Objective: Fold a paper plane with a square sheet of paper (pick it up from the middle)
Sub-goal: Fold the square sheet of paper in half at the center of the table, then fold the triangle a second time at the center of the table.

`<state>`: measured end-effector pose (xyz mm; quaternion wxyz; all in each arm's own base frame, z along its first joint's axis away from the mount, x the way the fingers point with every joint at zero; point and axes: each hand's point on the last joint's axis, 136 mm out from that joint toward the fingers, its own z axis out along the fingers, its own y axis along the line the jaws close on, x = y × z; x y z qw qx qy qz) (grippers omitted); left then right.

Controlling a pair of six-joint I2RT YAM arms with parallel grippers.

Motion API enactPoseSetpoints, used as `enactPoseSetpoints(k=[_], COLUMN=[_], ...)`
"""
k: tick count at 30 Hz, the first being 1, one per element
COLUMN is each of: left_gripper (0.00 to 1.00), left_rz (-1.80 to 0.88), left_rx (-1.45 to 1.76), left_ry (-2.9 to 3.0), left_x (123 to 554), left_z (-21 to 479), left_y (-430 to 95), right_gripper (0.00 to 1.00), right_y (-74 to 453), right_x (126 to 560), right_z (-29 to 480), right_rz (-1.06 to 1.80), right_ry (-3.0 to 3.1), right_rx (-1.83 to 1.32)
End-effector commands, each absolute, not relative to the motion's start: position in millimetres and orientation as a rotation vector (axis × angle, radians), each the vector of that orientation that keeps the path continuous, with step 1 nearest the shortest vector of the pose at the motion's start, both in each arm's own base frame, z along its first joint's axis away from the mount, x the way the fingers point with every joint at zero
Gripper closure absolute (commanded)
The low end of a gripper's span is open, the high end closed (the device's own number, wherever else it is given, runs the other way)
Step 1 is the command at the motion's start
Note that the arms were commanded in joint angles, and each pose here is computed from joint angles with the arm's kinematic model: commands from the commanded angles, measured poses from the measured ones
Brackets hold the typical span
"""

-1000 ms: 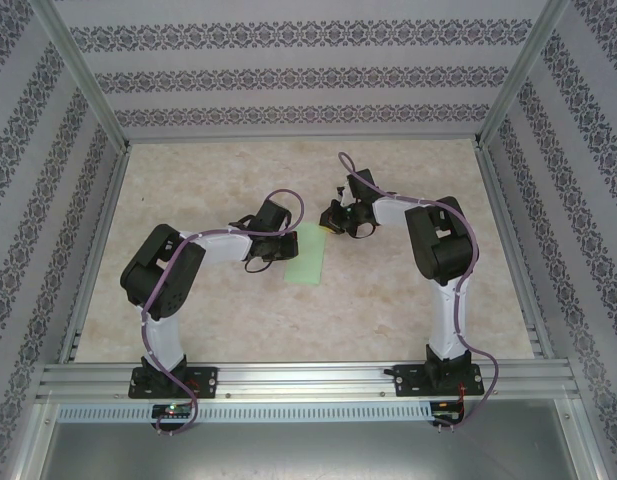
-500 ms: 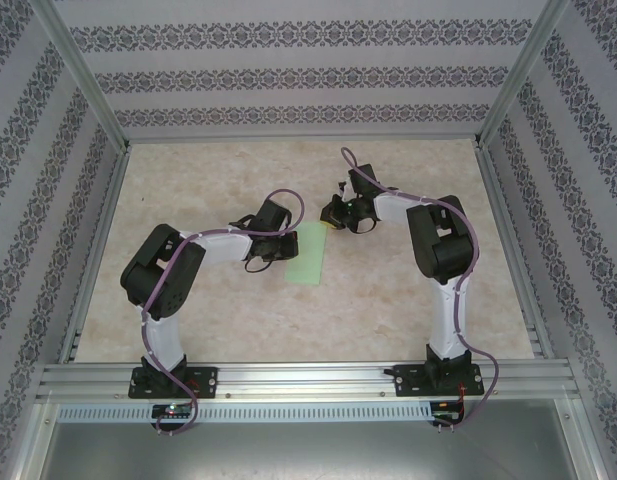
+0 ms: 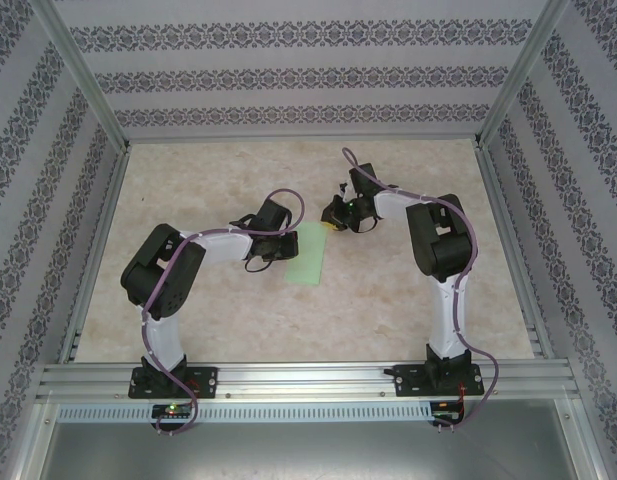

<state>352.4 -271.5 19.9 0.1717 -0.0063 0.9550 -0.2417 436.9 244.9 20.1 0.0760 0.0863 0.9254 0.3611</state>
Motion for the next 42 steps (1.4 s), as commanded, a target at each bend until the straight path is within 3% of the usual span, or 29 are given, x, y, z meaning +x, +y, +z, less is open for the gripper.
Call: enactPoseSetpoints(k=[1, 3, 10, 16, 19, 27, 42], left_gripper=[1.00, 0.96, 0.66, 0.61, 0.53, 0.54, 0.55], left_rz=[-0.663, -0.698, -0.739, -0.693, -0.762, -0.918, -0.879], left_rx=[-0.011, -0.017, -0.029, -0.099, -0.134, -0.208, -0.203], left_ry=[2.796, 2.754, 2.584, 2.564, 2.578, 2.591, 2.629], left_x=[335.7, 342.5, 358.7, 354.8, 350.1, 352.6, 352.0], left_z=[11.9, 29.2, 100.0, 105.1, 97.0, 82.1, 71.6], left_y=[-269.9, -274.6, -275.2, -249.3, -247.9, -250.8, -247.7], right_gripper=[0.84, 0.80, 0.77, 0.72, 0.65, 0.60, 0.57], right_y=[235.8, 231.8, 223.5, 249.5, 259.6, 260.1, 272.9], right_x=[447.9, 445.2, 413.6, 379.3, 367.6, 355.4, 339.3], right_z=[67.1, 81.6, 85.8, 74.5, 66.5, 47.9, 28.1], right_rz=[1.010, 0.974, 0.875, 0.900, 0.886, 0.816, 0.870], right_ry=[2.715, 2.694, 2.690, 2.739, 2.770, 2.824, 2.865], right_rx=[0.192, 0.172, 0.179, 0.130, 0.112, 0.124, 0.120])
